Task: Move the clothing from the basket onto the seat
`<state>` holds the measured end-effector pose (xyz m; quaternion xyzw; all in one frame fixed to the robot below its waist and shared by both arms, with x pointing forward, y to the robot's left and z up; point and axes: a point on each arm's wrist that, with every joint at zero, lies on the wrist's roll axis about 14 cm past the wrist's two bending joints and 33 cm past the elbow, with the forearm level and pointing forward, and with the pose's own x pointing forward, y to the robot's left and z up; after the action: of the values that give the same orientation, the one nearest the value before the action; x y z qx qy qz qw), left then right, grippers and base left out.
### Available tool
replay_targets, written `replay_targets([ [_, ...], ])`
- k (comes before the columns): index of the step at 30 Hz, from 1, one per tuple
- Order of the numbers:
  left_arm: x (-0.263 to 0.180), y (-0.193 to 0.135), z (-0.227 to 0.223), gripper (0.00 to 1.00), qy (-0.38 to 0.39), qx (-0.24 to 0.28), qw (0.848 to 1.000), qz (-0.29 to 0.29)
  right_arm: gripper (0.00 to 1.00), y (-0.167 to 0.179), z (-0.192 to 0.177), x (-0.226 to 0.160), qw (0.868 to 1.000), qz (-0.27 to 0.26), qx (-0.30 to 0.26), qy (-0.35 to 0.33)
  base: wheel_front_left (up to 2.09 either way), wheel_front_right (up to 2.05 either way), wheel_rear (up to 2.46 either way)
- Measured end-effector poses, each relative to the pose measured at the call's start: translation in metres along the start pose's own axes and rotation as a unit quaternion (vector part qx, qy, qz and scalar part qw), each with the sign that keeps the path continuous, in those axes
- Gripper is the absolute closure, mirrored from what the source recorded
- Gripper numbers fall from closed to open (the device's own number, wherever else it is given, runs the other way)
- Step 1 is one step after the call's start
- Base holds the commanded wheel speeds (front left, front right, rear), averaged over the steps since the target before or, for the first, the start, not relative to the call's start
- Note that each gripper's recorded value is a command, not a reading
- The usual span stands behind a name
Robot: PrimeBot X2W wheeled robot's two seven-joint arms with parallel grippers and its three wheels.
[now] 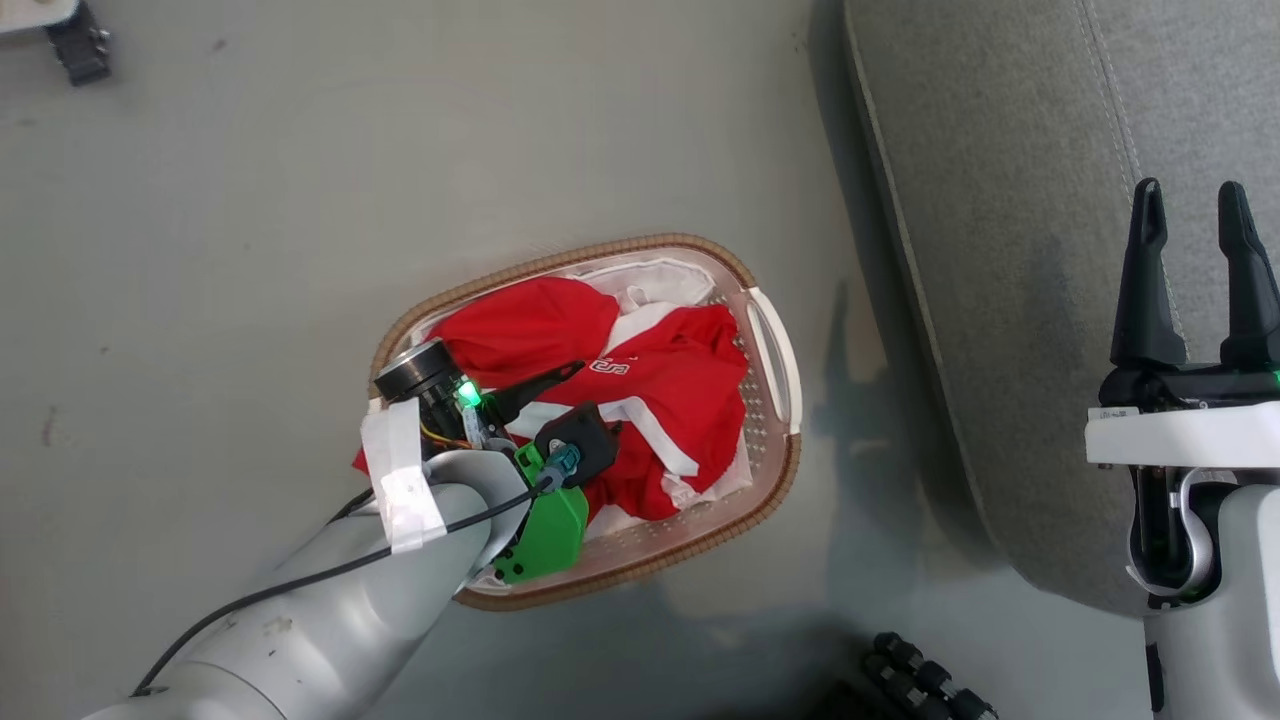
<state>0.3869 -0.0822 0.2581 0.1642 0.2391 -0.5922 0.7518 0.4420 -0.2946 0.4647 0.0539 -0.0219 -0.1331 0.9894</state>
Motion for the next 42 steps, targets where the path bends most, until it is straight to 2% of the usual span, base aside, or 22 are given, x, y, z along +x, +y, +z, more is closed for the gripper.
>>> replay_targets([
  [6,0.026,-0.008,-0.029,0.00,0.045,0.000,0.998,-0.044,0.00,-0.018,-0.018,-0.007,0.999,-0.024,-0.007,0.029,0.00,0.00,0.00],
  [18,0.060,-0.018,-0.070,0.00,0.111,-0.024,0.990,-0.082,0.00,-0.038,-0.036,-0.015,0.996,-0.052,-0.024,0.063,0.00,0.00,0.00],
  [20,0.063,-0.021,-0.071,0.63,0.111,-0.024,0.990,-0.087,0.00,-0.038,-0.038,-0.016,0.996,-0.051,-0.025,0.067,0.00,0.00,0.00],
  [21,0.064,-0.022,-0.070,1.00,0.110,-0.025,0.990,-0.088,0.00,-0.037,-0.038,-0.016,0.996,-0.050,-0.025,0.067,0.00,0.00,0.00],
  [36,0.039,-0.027,-0.029,1.00,0.032,-0.055,0.996,-0.055,0.00,-0.023,-0.025,-0.015,0.998,-0.027,-0.031,0.050,0.00,0.00,0.00],
  [42,0.018,-0.024,-0.001,1.00,0.002,-0.040,0.999,-0.030,0.00,-0.014,-0.014,-0.020,0.998,-0.012,-0.040,0.039,0.00,0.00,0.00],
])
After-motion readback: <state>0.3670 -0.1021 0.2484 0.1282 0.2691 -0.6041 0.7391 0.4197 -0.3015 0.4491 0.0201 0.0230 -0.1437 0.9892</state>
